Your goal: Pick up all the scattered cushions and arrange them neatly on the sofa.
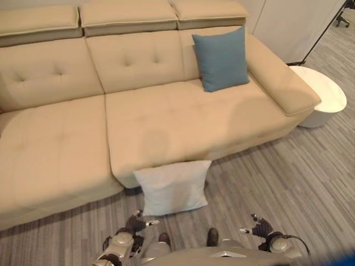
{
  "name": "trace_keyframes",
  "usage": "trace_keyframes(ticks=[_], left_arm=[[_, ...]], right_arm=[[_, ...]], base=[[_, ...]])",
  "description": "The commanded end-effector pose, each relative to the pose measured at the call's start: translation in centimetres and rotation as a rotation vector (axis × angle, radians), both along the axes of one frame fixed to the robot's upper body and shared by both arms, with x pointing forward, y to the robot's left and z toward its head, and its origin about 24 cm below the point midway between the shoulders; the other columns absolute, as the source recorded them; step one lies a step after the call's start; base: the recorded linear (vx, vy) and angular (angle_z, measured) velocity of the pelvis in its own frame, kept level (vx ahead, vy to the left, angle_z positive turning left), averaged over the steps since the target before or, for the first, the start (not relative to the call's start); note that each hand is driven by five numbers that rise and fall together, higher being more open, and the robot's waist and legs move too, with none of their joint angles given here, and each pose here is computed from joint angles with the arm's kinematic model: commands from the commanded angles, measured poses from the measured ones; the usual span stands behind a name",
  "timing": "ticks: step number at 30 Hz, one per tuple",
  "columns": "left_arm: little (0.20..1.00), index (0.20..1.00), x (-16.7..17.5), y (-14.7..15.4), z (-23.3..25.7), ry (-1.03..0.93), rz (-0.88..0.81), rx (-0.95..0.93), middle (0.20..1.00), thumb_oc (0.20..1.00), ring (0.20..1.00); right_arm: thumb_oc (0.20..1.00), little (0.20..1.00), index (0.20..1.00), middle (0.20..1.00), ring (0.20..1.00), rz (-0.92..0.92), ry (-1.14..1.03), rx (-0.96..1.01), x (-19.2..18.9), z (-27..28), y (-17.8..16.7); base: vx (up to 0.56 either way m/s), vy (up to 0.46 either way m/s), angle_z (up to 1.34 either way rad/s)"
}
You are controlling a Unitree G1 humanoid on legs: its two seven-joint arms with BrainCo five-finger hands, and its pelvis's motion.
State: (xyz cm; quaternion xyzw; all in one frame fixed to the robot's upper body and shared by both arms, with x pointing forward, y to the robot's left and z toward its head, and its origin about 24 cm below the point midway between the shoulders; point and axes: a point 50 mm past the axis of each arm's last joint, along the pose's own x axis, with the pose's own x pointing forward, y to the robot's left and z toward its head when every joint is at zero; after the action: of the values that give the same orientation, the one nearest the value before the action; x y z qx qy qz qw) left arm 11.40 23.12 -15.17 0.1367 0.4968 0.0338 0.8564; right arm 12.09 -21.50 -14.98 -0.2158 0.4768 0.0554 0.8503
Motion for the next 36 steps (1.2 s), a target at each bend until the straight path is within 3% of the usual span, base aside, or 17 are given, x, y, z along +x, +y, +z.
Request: trace_keyframes(ticks=[1, 5, 6, 19, 25, 31, 34, 36], left_arm=[[1.0, 1.0, 0.1, -0.5, -0.1, -0.001, -0.021, -0.007, 1.0, 1.0, 1.0], [1.0, 1.0, -0.3, -0.6, -0.3, 0.011, -0.021, -0.01, 1.0, 1.0, 1.0], [1.0, 1.0, 4.6, -4.4, 0.8, -0.11, -0.119, -0.057, 1.0, 1.0, 1.0], [1.0, 1.0, 2.6, -2.7, 0.1, -0.031, -0.094, -0.025, 1.0, 1.0, 1.0], [1.0, 1.0, 3.1, -1.9, 0.5, -0.054, -0.071, 0.003, 1.0, 1.0, 1.0], [1.0, 1.0, 6.4, -1.5, 2.2, -0.198, -0.024, 0.018, 1.0, 1.0, 1.0], [1.0, 1.0, 10.0, -2.1, 4.4, -0.356, -0.02, 0.01, 1.0, 1.0, 1.0], [1.0, 1.0, 10.0, -2.1, 4.4, -0.356, -0.02, 0.01, 1.0, 1.0, 1.0]], right_arm=[[1.0, 1.0, 1.0, 1.0, 1.0, 0.036, -0.022, -0.042, 1.1, 0.5, -1.0], [1.0, 1.0, 1.0, 1.0, 1.0, 0.029, -0.005, -0.049, 0.5, 0.3, -1.3], [1.0, 1.0, 1.0, 1.0, 1.0, -0.169, 0.039, -0.089, -0.4, 0.3, -3.9], [1.0, 1.0, 1.0, 1.0, 1.0, -0.11, 0.084, -0.103, -1.6, -0.2, -3.5], [1.0, 1.0, 1.0, 1.0, 1.0, -0.057, 0.025, -0.142, 0.0, 0.5, -4.0], [1.0, 1.0, 1.0, 1.0, 1.0, -0.018, -0.121, -0.17, 3.9, 2.3, -4.1], [1.0, 1.0, 1.0, 1.0, 1.0, -0.001, -0.249, -0.195, 7.3, 4.2, -4.1], [1.0, 1.0, 1.0, 1.0, 1.0, -0.001, -0.249, -0.195, 7.3, 4.2, -4.1]], base=[[0.06, -0.008, 0.01], [0.04, -0.019, -0.04], [0.0, 0.0, 0.0], [0.06, -0.006, 0.0], [0.01, -0.011, 0.05], [-0.13, -0.035, 0.13], [-0.21, -0.024, 0.18], [-0.15, 0.001, 0.1]])
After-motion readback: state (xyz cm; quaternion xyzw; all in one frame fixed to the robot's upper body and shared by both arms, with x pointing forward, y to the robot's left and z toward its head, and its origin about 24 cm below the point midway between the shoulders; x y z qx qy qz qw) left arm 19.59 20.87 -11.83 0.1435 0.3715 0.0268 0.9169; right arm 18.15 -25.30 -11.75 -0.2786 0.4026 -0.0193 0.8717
